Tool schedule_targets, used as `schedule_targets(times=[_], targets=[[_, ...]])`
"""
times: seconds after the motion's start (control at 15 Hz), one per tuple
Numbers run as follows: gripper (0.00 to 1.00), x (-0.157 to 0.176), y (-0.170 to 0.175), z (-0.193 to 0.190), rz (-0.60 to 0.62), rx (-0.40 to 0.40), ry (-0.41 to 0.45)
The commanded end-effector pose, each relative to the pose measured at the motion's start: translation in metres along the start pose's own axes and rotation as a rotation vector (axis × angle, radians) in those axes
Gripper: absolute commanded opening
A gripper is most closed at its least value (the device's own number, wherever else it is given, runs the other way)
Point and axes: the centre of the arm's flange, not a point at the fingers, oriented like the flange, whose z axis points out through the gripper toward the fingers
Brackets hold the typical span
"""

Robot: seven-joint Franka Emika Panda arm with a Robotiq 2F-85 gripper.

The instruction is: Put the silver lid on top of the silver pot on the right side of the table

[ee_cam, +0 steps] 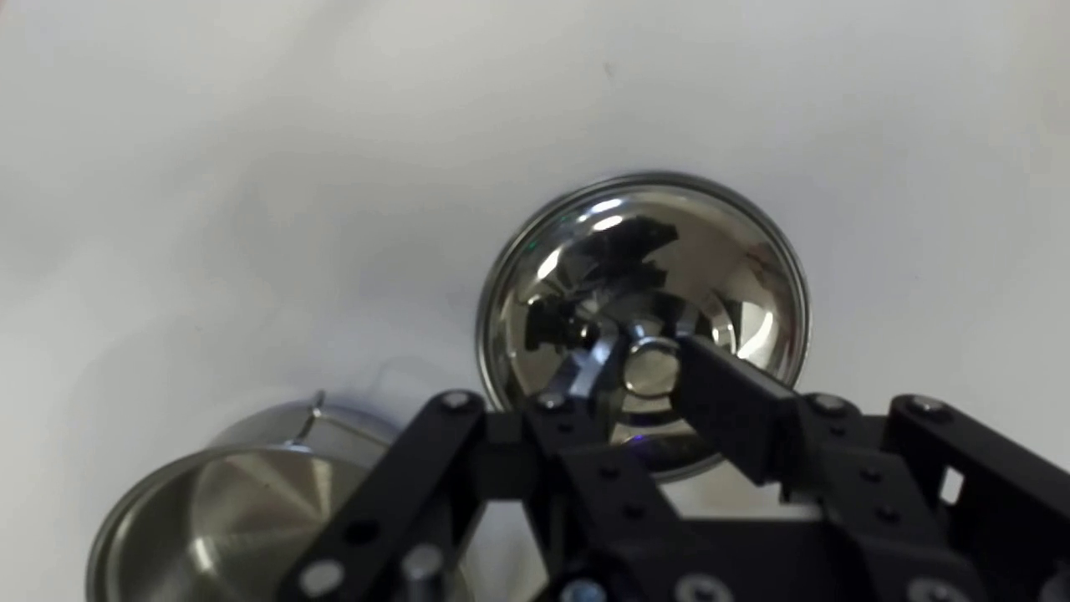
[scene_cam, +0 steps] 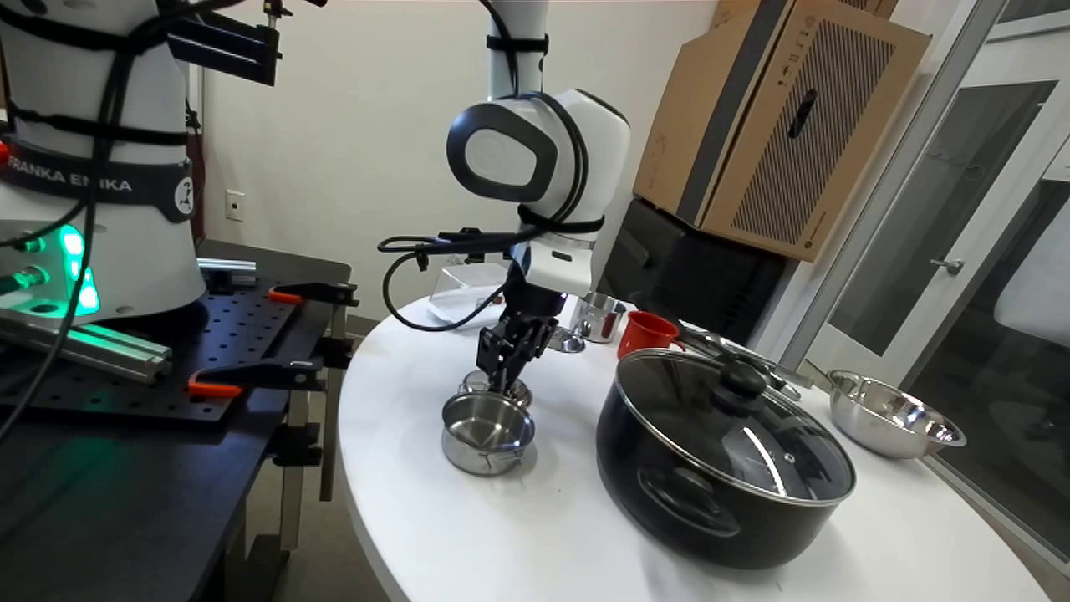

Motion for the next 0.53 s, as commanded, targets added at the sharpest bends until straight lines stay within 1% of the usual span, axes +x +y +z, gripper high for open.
schedule_targets(times=[0.0, 0.2, 0.47], targets=[[0.06, -0.003, 0.001, -0.003, -0.018, 0.022, -0.009], [0.06, -0.010, 0.005, -0.030, -0.051, 0.081, -0.017], [0.06, -0.010, 0.013, -0.062, -0.067, 0.151, -0.001]])
